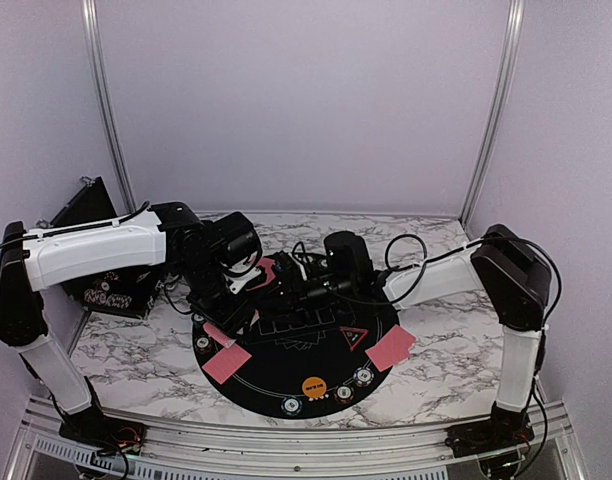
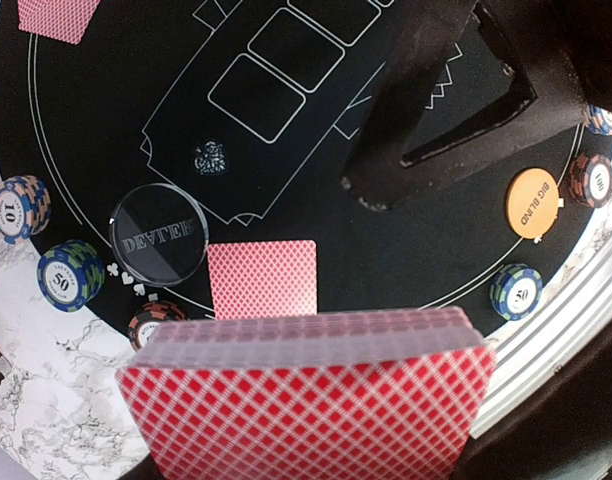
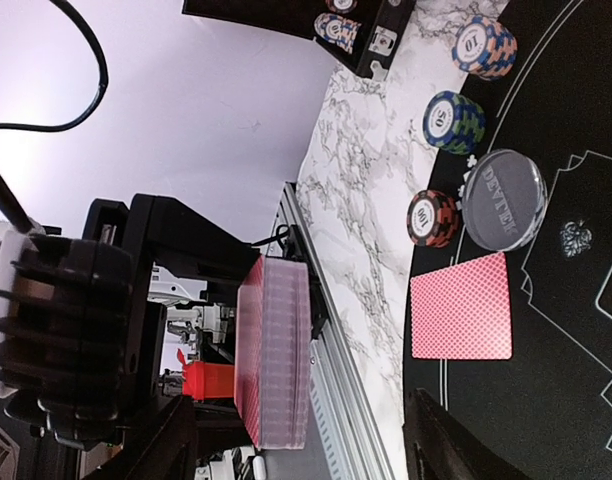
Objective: Distribute texas hold em gaming equipment
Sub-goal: Pick up the poker card from the face-down deck piles.
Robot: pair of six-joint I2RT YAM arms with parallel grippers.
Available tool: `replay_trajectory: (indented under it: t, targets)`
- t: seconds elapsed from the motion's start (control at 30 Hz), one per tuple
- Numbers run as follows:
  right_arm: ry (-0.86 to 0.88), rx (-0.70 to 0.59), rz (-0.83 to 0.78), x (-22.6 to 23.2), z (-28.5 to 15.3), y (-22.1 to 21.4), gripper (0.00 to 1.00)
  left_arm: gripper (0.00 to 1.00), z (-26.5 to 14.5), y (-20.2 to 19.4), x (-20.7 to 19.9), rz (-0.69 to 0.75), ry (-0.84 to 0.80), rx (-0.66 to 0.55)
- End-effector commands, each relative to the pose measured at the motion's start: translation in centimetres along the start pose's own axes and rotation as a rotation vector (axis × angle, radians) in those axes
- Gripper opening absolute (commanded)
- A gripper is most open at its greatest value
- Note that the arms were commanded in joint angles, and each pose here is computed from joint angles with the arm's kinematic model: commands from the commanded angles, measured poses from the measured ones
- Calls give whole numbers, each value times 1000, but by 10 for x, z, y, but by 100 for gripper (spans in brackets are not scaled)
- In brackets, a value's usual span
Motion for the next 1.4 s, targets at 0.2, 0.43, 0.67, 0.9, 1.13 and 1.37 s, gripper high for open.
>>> replay_trajectory:
  t: [0.2,0.43,0.67,0.9,1.13,1.37]
  targets:
    - [71,36,-28,16,23,-2,68,58,-7,0,-4,20,-6,1]
    - [80,47,-22,14,31,-4,68,58,-5,-1,-4,27,-8,10]
    - [77,52,-11,6,35,-5,68,58,-5,0,-6,32,-12,17]
    - [43,57,5,-8,35,-8,67,58,-4,-1,-5,33,-12,23]
    - [-1,38,12,-21,25,-4,65,58,-3,-3,-5,32,-10,25]
    - [-14,23,16,-25,18,0,63,58,-4,-4,-5,32,-10,27]
Point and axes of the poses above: each gripper's point midway between its finger pads, its own z axis out along the fingers, its own x axis along the line the jaws close on, y = z × x, the point moved 1 cm from there along -z, back along the fingers, and after that the axes turned 2 degrees about -z, right-handed, at the moved point
